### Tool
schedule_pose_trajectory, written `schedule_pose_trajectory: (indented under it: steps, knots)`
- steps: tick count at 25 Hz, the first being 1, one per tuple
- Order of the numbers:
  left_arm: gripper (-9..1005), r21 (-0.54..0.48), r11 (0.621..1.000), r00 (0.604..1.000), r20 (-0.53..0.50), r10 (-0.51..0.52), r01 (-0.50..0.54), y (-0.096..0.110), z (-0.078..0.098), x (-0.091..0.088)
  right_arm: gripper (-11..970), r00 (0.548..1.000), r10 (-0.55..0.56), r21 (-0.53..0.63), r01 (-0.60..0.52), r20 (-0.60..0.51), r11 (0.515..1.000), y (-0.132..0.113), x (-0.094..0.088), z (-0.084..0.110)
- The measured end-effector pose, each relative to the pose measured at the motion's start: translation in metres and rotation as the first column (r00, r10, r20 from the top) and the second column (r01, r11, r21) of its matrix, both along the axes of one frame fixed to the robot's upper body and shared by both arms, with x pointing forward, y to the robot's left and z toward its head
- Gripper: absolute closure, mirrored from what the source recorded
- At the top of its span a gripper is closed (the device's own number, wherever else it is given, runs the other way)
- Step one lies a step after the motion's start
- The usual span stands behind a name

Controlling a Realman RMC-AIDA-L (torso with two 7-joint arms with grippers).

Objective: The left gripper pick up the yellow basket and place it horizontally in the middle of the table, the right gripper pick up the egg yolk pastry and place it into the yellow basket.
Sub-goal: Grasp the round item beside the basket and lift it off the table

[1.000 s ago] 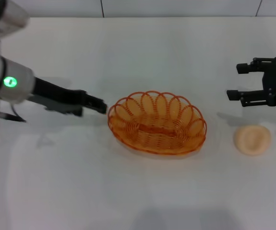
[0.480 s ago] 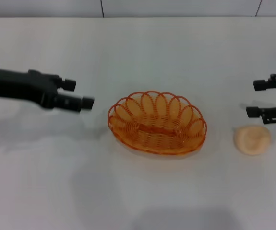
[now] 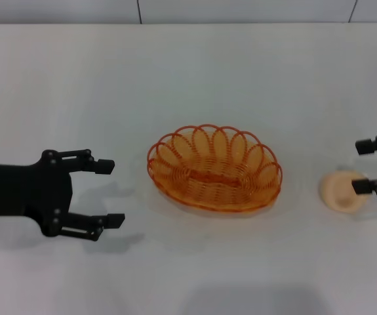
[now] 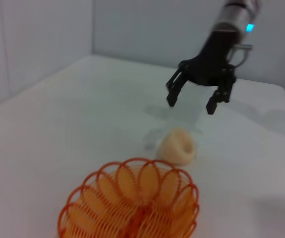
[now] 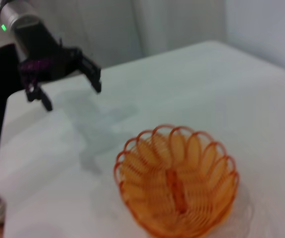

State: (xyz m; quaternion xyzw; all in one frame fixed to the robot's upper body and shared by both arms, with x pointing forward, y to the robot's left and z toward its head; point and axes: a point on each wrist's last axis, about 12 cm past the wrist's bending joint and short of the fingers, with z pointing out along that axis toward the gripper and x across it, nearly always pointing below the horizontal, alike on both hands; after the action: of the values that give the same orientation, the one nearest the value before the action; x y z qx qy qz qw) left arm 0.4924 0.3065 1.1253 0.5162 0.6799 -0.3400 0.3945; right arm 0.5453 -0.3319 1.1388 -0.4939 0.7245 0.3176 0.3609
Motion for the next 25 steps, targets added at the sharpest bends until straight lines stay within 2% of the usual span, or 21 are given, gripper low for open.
schedule_pose_trajectory:
  steps: [2,6,11,16,25]
  knots:
    - [105,-0.033,0.999,0.998,0.055,0.006,-0.004,0.005,-0.005,-0.007,177,1.000,0.013,-0.019,-0.013,-0.020,1.000,0.000,0.000,0.002]
    - [105,-0.074,0.997,0.996,0.089,0.032,-0.026,0.013,-0.011,-0.012,177,0.998,0.016,-0.044,-0.018,-0.059,0.999,0.002,0.003,0.009]
    - [106,-0.088,0.996,0.999,0.044,0.028,-0.024,0.019,-0.017,-0.008,181,0.991,0.018,-0.089,-0.030,-0.132,0.996,0.021,0.016,0.016]
    - [104,-0.072,0.997,1.000,-0.009,0.015,-0.016,0.018,-0.015,0.000,191,0.986,0.017,-0.143,-0.041,-0.165,0.989,0.040,0.028,0.020]
    - [105,-0.053,0.999,0.999,-0.045,0.007,-0.009,0.012,-0.011,0.008,217,0.991,-0.033,-0.335,-0.014,-0.132,0.942,0.054,0.043,0.004]
